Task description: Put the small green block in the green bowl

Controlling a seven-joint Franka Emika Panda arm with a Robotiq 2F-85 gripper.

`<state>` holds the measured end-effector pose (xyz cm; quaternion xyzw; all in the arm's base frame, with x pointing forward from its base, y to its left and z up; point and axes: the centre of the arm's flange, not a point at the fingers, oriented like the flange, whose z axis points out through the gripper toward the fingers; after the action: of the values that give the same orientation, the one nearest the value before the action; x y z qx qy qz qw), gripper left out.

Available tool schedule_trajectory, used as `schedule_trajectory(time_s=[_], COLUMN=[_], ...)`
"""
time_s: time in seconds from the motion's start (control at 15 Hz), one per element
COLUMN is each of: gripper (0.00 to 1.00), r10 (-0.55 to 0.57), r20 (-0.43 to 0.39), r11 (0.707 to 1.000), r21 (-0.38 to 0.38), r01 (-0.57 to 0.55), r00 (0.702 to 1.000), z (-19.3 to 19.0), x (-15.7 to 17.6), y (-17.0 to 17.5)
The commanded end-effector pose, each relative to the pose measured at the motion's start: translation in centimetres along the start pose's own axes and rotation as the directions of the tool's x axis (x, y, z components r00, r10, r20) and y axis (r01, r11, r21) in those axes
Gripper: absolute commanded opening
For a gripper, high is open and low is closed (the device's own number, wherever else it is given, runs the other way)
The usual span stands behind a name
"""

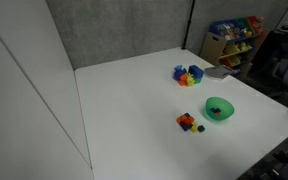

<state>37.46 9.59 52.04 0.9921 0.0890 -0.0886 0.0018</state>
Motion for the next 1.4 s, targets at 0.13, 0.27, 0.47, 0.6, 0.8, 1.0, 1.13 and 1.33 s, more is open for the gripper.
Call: schedule_trajectory(time_s=[0.13, 0.27, 0.47, 0.6, 0.8, 1.0, 1.13, 1.33], gripper=[1.00, 1.00, 1.00, 1.00, 1.00, 1.00, 1.00, 1.00], r10=[0.000, 0.014, 0.018, 0.016, 0.022, 0.030, 0.036, 0.040], r20=[0.000, -0.034, -0.068, -0.089, -0.101, -0.102, -0.100, -0.093], r11=[1.000, 0.999, 0.999, 1.000, 1.000, 0.999, 0.999, 0.998], r21=[0.000, -0.028, -0.032, -0.023, -0.020, -0.018, -0.024, -0.034], r01=[0.000, -0.015, -0.020, -0.018, -0.024, -0.032, -0.039, -0.044], r00=[1.000, 0.999, 0.998, 0.996, 0.995, 0.994, 0.994, 0.995], z=[0.0, 0.5, 1.3, 2.2, 4.4, 7.1, 9.3, 12.7], x=[0.0, 0.7, 1.9, 2.7, 4.0, 5.2, 5.9, 6.9], y=[0.0, 0.4, 1.1, 1.6, 2.2, 3.1, 3.8, 4.8])
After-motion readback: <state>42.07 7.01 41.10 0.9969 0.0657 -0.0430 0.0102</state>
